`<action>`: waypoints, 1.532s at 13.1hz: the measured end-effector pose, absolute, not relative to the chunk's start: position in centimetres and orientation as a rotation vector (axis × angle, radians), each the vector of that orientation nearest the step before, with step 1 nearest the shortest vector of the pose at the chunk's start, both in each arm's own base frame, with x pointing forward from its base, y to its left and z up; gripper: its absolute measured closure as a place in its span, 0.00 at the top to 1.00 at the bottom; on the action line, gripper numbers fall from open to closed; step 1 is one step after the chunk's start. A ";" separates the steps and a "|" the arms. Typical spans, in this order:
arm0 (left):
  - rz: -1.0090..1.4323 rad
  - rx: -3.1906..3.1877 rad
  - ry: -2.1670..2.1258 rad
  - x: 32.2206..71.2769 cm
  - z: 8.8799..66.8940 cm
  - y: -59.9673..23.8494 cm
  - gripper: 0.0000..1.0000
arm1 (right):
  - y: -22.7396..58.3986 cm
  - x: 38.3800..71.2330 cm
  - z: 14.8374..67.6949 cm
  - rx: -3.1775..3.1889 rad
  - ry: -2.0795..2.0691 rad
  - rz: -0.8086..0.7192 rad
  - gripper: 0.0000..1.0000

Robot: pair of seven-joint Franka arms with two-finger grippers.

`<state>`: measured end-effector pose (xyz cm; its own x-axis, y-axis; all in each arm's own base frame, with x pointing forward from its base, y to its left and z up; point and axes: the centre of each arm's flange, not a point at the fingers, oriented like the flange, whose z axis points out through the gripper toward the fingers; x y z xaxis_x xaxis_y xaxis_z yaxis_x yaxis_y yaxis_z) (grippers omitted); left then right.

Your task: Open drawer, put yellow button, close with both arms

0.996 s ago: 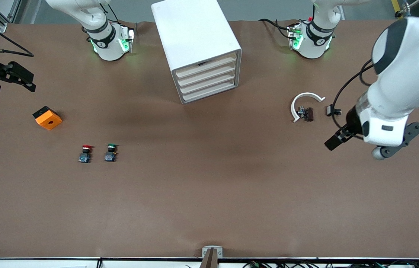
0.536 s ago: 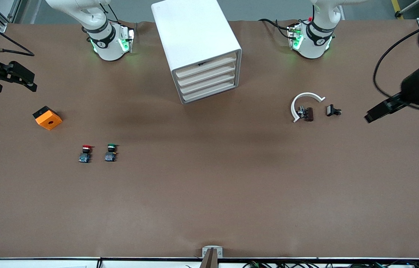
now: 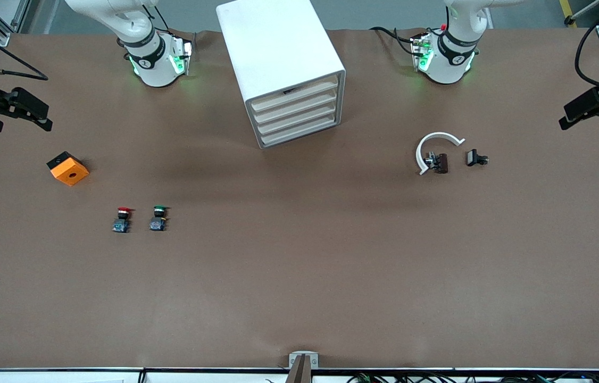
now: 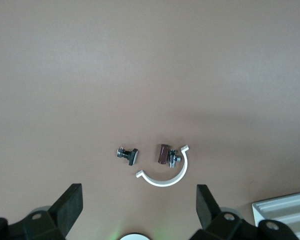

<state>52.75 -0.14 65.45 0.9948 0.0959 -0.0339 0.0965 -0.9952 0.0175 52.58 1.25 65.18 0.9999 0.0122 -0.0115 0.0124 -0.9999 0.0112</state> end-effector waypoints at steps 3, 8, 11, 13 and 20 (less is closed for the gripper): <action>-0.039 3.122 0.129 51.7 64.8 -0.8 1.00 | 1.2 52.6 65.2 3.133 0.011 -0.017 1.00; -0.026 3.127 0.083 49.9 64.7 -1.6 1.00 | 0.9 52.6 65.2 3.137 -0.008 -0.017 1.00; -0.042 3.130 0.033 49.9 64.3 -2.3 1.00 | 0.7 52.6 65.2 3.139 -0.014 -0.017 1.00; -0.060 3.132 -0.035 49.7 64.2 -3.1 1.00 | 0.7 52.6 65.2 3.140 -0.014 -0.017 1.00; -0.075 3.131 -0.050 49.8 64.0 -3.1 1.00 | 0.7 52.6 65.2 3.141 -0.013 -0.016 1.00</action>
